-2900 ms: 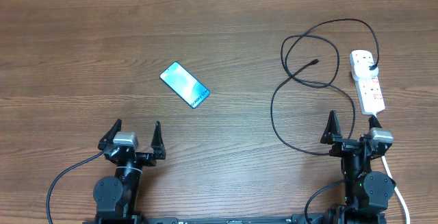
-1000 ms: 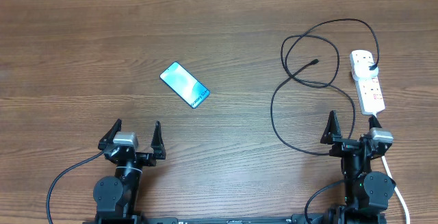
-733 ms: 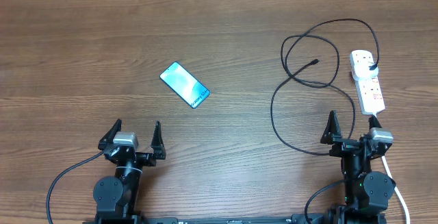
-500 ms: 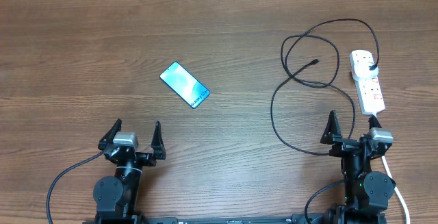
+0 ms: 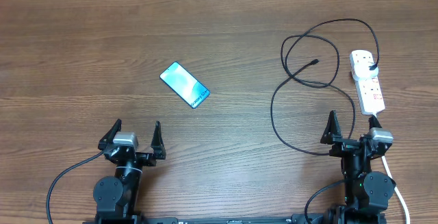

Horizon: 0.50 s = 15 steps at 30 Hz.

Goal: Plug charger to phone and switch on socket

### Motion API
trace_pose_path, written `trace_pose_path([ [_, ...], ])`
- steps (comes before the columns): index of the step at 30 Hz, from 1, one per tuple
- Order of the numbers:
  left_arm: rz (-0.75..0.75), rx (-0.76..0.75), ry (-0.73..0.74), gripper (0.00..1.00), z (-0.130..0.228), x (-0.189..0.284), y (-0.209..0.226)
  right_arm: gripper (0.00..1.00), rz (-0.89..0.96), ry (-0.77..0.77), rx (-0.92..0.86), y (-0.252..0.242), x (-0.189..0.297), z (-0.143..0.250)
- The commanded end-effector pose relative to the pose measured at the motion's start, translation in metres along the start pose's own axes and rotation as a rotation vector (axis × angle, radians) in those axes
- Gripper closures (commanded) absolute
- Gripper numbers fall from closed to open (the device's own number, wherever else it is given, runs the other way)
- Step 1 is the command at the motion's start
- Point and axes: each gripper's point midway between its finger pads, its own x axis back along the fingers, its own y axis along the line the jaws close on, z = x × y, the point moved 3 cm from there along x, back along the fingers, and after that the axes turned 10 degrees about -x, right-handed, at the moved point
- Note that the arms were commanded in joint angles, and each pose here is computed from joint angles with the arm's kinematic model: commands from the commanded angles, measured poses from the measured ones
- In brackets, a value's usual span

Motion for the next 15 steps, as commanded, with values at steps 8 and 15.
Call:
trace_pose_path([
  [8, -0.045, -0.044, -0.258, 0.01, -0.054, 0.008, 0.008, 0.0, 0.003, 0.0, 0.004, -0.002, 0.0, 0.003],
  [15, -0.069, -0.058, -0.441, 0.0, -0.091, 0.021, 0.011, 0.0, 0.003, 0.0, 0.004, -0.002, 0.0, 0.003],
])
